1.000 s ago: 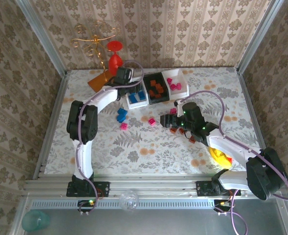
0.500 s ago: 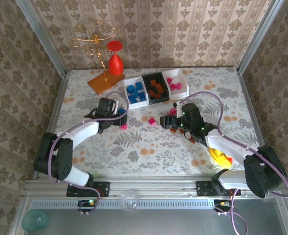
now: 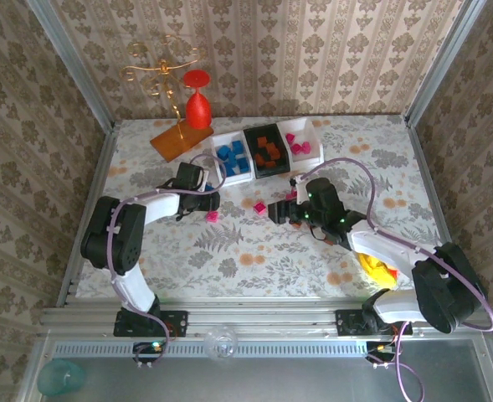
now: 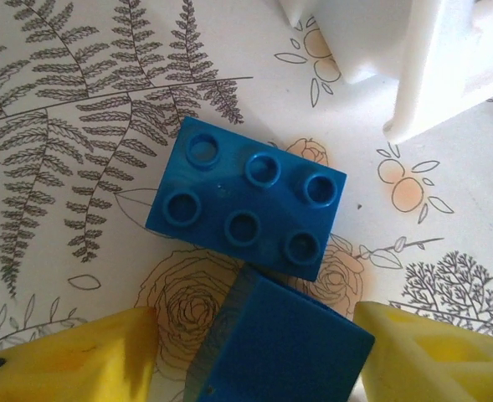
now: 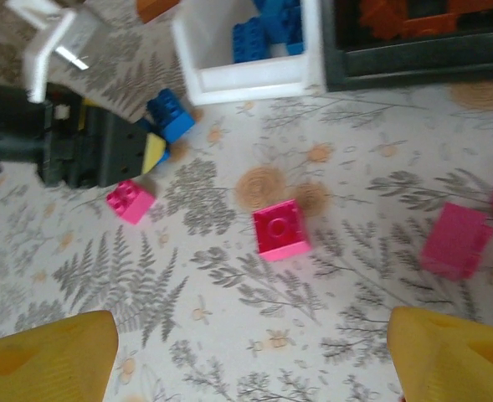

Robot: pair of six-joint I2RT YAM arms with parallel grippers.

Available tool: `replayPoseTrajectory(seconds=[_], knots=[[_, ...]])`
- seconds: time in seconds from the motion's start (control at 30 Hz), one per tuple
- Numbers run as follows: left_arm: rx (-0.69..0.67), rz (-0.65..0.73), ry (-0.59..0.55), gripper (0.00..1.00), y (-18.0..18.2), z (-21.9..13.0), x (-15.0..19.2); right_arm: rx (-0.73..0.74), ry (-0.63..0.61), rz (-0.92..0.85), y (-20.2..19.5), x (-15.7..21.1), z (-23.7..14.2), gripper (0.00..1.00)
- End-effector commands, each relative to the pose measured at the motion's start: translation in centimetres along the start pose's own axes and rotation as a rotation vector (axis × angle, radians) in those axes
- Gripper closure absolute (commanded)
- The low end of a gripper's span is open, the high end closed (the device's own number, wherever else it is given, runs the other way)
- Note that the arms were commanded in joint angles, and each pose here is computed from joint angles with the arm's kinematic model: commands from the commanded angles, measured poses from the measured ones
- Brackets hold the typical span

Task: Sort the legos into containers by color
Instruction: Pick up the lego from the middle-left of the table.

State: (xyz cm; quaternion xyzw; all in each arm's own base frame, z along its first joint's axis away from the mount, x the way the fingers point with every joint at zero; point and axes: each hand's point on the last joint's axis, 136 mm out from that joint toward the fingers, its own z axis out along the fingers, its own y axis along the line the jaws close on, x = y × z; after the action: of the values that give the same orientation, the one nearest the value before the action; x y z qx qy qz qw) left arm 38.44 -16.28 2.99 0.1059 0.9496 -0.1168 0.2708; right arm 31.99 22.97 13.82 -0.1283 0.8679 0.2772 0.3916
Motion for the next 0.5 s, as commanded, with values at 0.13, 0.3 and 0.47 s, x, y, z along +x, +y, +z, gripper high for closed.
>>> replayPoseTrajectory(seconds=[0.13,0.3,0.47], knots=[[0.023,-0.001,-0.006,0.5,-0.1,0.9,-0.6,-0.136,0.014,-0.104,3.9,0.1,0.7,0.15],[0.022,-0.008,-0.015,0.59,-0.1,0.6,-0.7,-0.117,0.01,-0.113,3.7,0.0,0.6,0.14],[0.015,-0.014,-0.069,0.67,-0.1,-0.8,-2.1,-0.067,-0.045,-0.104,3.0,-0.9,0.5,0.14]])
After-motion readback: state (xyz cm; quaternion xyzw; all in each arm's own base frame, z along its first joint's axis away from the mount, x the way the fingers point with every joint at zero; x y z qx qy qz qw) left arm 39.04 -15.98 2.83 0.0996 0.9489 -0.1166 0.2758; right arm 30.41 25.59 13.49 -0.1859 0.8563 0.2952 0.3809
